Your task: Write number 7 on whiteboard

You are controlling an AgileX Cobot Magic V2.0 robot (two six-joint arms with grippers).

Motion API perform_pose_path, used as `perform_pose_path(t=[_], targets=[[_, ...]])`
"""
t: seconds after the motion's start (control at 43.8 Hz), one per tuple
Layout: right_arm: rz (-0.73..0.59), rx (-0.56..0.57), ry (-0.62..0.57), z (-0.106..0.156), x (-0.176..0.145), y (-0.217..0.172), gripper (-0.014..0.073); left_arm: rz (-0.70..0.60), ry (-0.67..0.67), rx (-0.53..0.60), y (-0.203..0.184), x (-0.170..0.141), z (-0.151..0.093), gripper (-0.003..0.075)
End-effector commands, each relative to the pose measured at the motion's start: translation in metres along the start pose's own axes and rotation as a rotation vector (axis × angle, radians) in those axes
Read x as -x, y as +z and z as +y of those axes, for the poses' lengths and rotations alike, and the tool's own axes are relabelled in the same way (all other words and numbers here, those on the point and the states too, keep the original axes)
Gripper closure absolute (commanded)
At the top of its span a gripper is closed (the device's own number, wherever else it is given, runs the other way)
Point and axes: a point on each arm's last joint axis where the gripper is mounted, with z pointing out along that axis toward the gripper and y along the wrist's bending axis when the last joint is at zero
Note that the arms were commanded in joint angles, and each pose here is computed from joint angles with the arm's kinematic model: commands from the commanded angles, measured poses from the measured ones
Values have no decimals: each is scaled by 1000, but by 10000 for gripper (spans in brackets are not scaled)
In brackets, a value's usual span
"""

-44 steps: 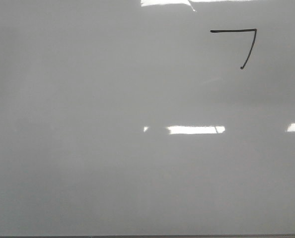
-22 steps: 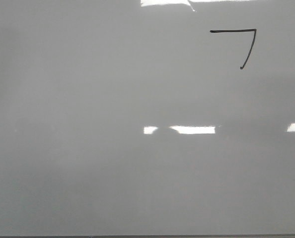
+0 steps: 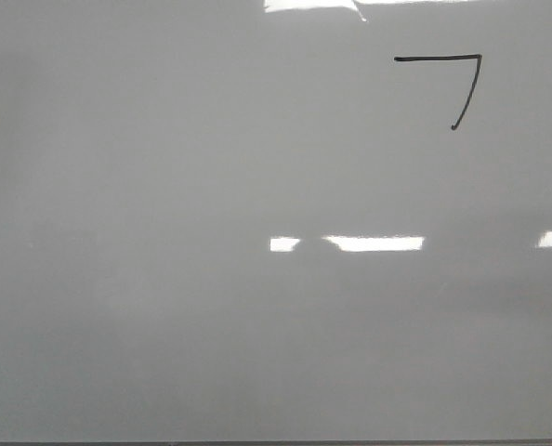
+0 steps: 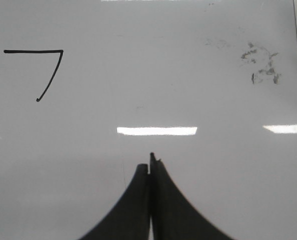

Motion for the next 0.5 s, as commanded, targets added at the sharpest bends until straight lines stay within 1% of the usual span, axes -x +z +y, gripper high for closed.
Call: perform_pose_path(t=[0.0, 0.16, 0.48], targets=[[-120, 19, -10, 1, 11, -2, 663, -105, -12, 2, -2, 8, 0, 741], [-135, 30, 18, 2, 13, -2, 663, -105, -12, 2, -2, 8, 0, 741], [-148, 30, 18, 2, 14, -3, 663, -105, -12, 2, -2, 8, 0, 741]])
